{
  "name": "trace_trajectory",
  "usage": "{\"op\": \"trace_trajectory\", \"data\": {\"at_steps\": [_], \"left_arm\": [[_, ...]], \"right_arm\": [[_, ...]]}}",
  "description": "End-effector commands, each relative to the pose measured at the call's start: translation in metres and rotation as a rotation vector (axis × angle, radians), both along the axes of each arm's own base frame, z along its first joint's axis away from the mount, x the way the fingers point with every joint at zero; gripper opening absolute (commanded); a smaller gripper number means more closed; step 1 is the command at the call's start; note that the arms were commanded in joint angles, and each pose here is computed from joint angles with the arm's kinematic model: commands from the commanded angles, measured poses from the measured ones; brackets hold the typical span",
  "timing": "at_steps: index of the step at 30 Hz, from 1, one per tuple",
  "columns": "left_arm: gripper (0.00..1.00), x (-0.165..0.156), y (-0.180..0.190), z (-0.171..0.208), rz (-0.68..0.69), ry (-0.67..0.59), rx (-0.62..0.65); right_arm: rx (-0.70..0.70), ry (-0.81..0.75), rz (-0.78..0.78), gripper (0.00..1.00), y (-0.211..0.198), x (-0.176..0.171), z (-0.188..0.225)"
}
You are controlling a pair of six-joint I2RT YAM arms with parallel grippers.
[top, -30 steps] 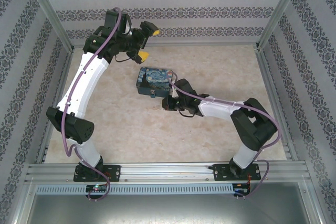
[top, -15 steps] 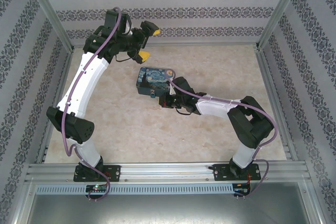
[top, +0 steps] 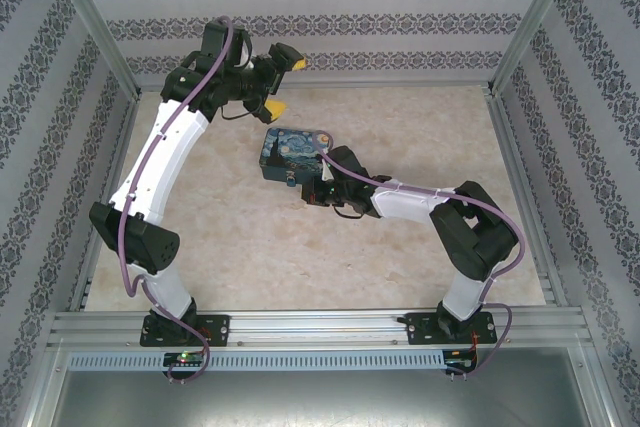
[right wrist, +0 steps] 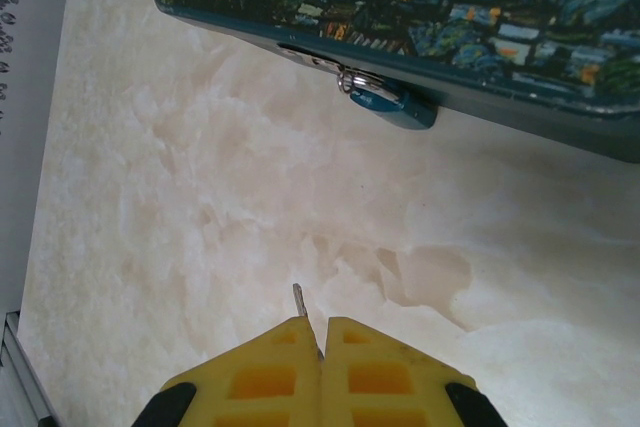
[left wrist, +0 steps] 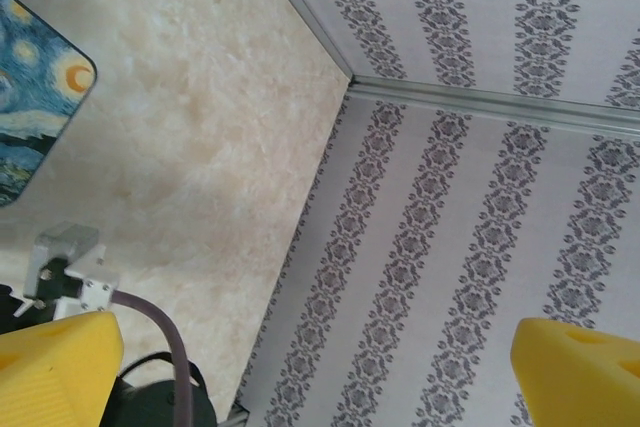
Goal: Unlock a padlock with a key
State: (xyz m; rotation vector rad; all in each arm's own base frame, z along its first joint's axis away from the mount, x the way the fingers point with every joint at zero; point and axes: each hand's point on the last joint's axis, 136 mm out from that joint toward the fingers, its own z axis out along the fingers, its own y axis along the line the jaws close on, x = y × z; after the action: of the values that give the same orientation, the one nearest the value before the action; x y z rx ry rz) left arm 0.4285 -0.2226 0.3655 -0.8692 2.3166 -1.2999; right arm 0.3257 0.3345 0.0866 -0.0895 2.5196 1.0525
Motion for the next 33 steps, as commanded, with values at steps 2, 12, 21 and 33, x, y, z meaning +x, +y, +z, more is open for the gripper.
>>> {"op": "trace_trajectory", "data": {"at_steps": [2,12,21,33], "left_arm": [[1.00,0.002,0.016,-0.048,0.026,0.049,0.099],[0.92,-0.024,0.023,-0.171,-0.052,0.257,0.145],[0.72,-0.033,0.025,-0.191,-0.082,0.199,0.154],[0.54,-0.052,0.002,-0.204,-0.074,0.366,-0.014]], "right_arm": [[0.009,-0.068,0.031,0.00,0.008,0.005,0.020],[-0.222,-0.389,0.147,0.00,-0.003,-0.010,0.038],[-0.144,-0.397,0.160,0.00,-0.001,-0.018,0.055],[-0.272,-0.511,0.166,0.00,0.003,-0.015,0.070]]}}
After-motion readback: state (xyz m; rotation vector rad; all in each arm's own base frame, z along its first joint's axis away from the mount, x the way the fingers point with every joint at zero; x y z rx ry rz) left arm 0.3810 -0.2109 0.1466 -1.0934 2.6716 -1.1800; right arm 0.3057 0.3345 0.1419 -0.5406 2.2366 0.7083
